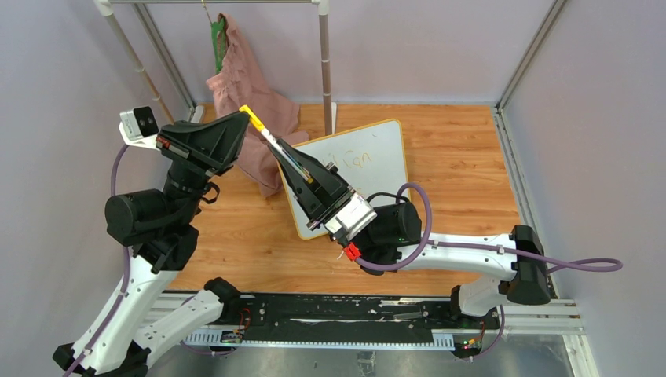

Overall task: Write a sentence on the whiteboard
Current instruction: Close the whiteboard marker at the center of the board.

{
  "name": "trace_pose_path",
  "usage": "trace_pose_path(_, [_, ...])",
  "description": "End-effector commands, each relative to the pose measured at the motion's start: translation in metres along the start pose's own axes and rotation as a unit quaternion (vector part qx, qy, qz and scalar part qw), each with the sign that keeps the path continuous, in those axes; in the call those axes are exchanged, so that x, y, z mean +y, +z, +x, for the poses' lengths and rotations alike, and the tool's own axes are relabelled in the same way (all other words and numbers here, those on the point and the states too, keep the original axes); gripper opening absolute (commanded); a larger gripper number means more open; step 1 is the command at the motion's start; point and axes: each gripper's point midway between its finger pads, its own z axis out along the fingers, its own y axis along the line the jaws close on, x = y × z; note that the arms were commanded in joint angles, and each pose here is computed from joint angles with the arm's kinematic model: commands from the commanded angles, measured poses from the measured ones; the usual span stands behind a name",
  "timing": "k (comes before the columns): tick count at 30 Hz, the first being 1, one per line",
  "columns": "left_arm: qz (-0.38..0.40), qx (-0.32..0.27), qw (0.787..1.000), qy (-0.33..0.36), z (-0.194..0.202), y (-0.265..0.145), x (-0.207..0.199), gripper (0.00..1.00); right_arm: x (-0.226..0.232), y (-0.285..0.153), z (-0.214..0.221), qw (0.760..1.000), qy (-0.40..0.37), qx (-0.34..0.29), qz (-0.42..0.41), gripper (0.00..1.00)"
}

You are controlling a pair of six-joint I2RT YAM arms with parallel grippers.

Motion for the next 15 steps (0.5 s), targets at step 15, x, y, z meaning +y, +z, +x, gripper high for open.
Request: trace_pose_path(15, [-0.025,0.132,0.99,-0.032,0.058,-0.006,0.032,0.0,0.017,0.016,0.0,0.999,-0.007,-0.017,-0.03,0.0])
